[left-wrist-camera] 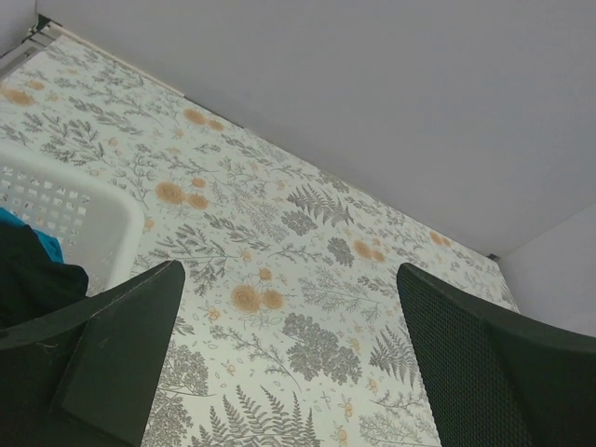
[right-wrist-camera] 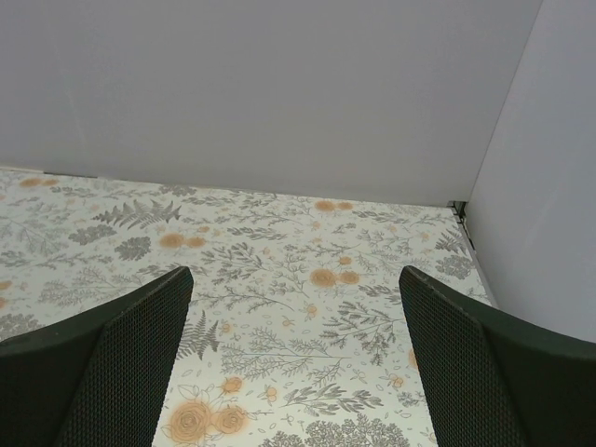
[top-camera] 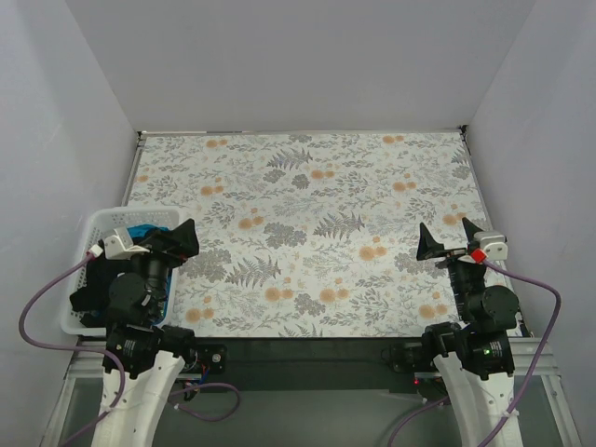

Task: Fold and stack the t-shirts
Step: Grab the tshirt from the pile, then move the tshirt to the center of the board, then flatten the tshirt out

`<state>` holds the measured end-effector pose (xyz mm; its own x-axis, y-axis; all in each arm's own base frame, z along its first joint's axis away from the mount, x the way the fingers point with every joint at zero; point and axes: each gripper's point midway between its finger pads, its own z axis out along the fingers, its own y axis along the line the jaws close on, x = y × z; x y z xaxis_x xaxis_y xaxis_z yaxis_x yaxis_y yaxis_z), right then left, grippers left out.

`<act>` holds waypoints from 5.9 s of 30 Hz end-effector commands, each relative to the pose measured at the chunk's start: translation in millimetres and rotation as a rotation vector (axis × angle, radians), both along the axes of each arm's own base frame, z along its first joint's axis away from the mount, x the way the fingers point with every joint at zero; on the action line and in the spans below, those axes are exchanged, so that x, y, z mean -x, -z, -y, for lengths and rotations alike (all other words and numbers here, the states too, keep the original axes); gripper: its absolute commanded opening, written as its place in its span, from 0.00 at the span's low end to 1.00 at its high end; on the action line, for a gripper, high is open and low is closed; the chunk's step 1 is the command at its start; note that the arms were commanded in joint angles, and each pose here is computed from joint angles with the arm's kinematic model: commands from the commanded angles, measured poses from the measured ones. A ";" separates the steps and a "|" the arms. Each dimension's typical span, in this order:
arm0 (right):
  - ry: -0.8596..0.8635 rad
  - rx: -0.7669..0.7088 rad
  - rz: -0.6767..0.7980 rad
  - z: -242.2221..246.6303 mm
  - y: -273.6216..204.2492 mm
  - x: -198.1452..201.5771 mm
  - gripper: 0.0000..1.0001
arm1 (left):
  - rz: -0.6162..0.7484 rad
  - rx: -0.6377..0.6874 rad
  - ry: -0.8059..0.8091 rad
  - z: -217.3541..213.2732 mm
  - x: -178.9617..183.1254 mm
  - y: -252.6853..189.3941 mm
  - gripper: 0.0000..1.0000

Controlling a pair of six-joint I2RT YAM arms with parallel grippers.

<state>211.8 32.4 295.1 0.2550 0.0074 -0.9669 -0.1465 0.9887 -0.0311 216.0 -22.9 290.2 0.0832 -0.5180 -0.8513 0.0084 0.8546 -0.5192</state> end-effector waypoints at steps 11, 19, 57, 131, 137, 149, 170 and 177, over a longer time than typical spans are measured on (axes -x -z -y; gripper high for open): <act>-0.020 -0.054 -0.022 -6.0 12.8 -7.7 0.98 | -0.533 0.144 -0.170 1.3 -64.6 90.9 0.98; -0.036 -0.046 -0.017 -10.0 14.7 -6.3 0.98 | -0.836 0.119 -0.490 -40.8 -105.3 118.2 0.98; -0.138 0.026 -0.113 -34.2 37.7 -17.4 0.98 | -0.688 0.087 -0.985 -169.8 -71.8 81.8 0.00; -0.385 0.786 -0.920 -281.0 230.6 -135.9 0.10 | -0.638 -0.040 0.153 97.9 -68.7 140.5 0.82; -0.493 0.683 -0.805 -327.4 153.8 -128.2 0.01 | -0.622 -0.033 0.153 96.6 -66.4 137.5 0.82; -0.922 0.312 -0.761 -388.8 28.0 -66.9 0.32 | -0.570 0.013 0.184 101.4 -63.7 128.4 0.82; -0.281 0.076 -1.210 -126.6 215.9 -118.3 0.64 | -0.926 0.054 0.184 111.1 -33.0 206.4 0.81; -0.177 -0.069 -1.314 -91.8 258.3 -152.9 0.63 | -0.989 0.058 0.138 112.1 -37.8 223.7 0.81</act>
